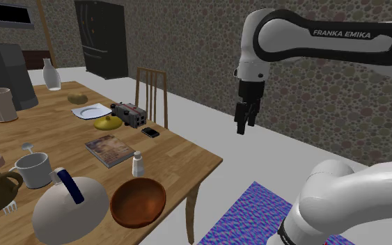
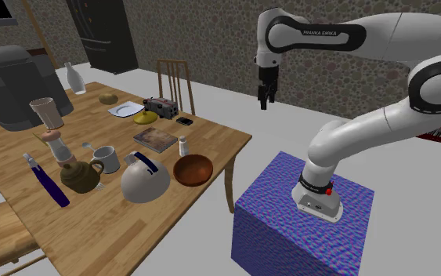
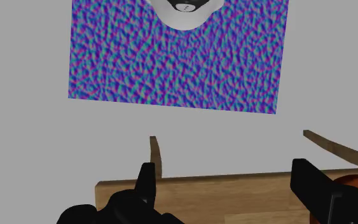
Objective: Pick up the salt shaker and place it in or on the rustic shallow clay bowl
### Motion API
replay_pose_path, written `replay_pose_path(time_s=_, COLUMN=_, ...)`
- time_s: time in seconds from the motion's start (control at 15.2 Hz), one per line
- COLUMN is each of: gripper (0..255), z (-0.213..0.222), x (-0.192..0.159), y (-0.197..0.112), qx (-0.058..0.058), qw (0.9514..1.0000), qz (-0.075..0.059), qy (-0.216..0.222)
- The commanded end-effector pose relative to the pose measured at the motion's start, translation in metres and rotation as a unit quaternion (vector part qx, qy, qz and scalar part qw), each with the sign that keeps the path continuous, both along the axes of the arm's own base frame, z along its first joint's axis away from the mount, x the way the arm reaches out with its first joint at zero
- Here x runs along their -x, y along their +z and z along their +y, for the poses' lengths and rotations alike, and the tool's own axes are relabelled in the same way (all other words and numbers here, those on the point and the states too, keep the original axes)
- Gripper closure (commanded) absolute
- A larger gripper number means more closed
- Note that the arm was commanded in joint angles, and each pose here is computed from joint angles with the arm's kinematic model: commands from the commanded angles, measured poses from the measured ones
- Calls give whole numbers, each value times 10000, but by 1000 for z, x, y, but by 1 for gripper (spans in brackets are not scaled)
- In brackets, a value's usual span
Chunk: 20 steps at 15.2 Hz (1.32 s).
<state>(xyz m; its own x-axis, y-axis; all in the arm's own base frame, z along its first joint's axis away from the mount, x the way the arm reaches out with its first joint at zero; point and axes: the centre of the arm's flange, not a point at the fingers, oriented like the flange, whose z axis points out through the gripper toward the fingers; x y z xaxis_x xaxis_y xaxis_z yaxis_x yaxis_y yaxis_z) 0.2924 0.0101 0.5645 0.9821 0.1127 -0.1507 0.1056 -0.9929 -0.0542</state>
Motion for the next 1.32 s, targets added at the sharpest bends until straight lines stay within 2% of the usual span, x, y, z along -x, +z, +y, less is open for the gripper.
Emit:
replay_pose_path(time_s=0.0, gripper=0, z=0, x=0, y=0, qx=0, qw=10000, qz=0, qy=0)
replay_pose_path(time_s=1.25, gripper=0, z=148, x=-197, y=-96, qx=514, qw=9983, qz=189, qy=181)
